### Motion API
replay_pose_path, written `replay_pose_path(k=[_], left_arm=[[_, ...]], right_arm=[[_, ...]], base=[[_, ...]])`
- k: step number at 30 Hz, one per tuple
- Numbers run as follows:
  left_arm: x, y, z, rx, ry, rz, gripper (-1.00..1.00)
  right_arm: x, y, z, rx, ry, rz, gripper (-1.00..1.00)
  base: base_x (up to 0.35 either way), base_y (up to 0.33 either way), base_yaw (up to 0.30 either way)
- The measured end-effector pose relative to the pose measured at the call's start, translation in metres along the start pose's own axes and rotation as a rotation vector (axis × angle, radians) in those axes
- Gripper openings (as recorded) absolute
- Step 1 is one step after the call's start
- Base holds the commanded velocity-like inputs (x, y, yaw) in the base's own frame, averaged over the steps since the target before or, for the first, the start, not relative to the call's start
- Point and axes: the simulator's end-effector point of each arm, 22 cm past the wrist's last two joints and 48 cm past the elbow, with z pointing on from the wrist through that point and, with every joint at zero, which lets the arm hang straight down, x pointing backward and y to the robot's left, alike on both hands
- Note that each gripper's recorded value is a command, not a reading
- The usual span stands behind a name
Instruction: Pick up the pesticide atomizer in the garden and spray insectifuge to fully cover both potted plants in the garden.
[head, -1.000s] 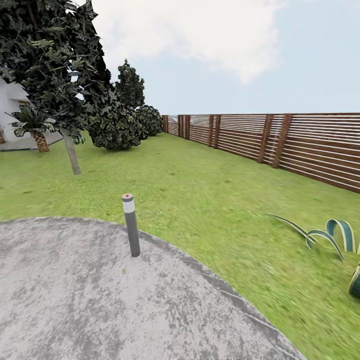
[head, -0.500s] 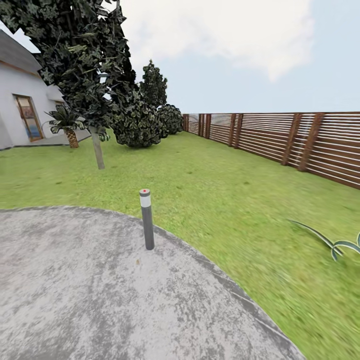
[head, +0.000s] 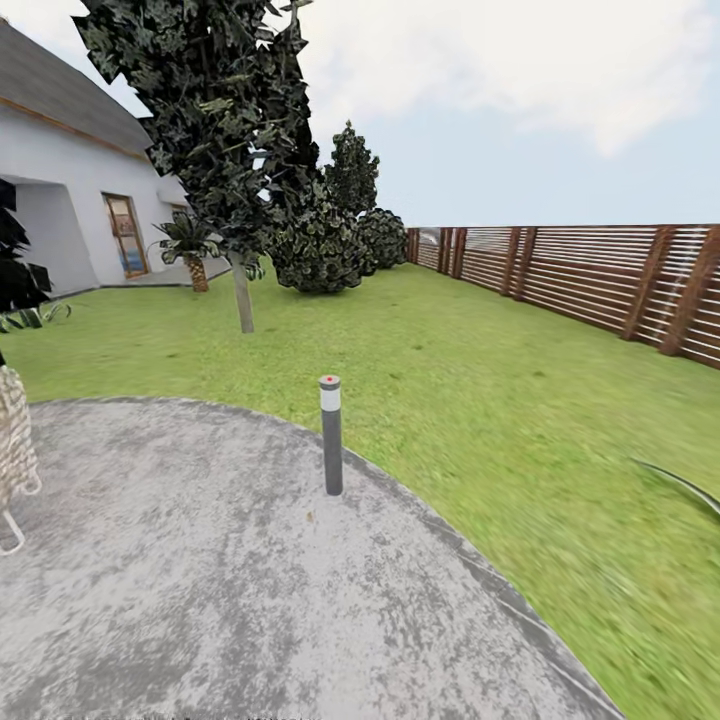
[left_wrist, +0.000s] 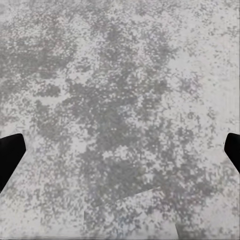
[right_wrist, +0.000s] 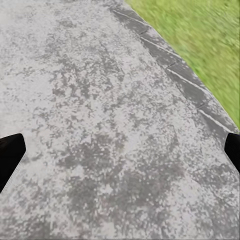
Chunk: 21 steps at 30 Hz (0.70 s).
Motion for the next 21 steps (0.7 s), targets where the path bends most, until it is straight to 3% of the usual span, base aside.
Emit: replay_pose_path(k=[8, 21], left_arm=[[0.000, 0.000, 0.000, -0.001, 0.000, 0.000, 1.00], [0.016, -0.001, 0.016, -0.001, 0.000, 0.000, 1.00]], right_arm=[[0.000, 0.000, 0.000, 0.000, 0.000, 0.000, 1.00], [0.018, 0.002, 0.013, -0.001, 0.000, -0.001, 1.00]], base=[[0.000, 0.000, 0.274], [0.000, 0.000, 0.274]])
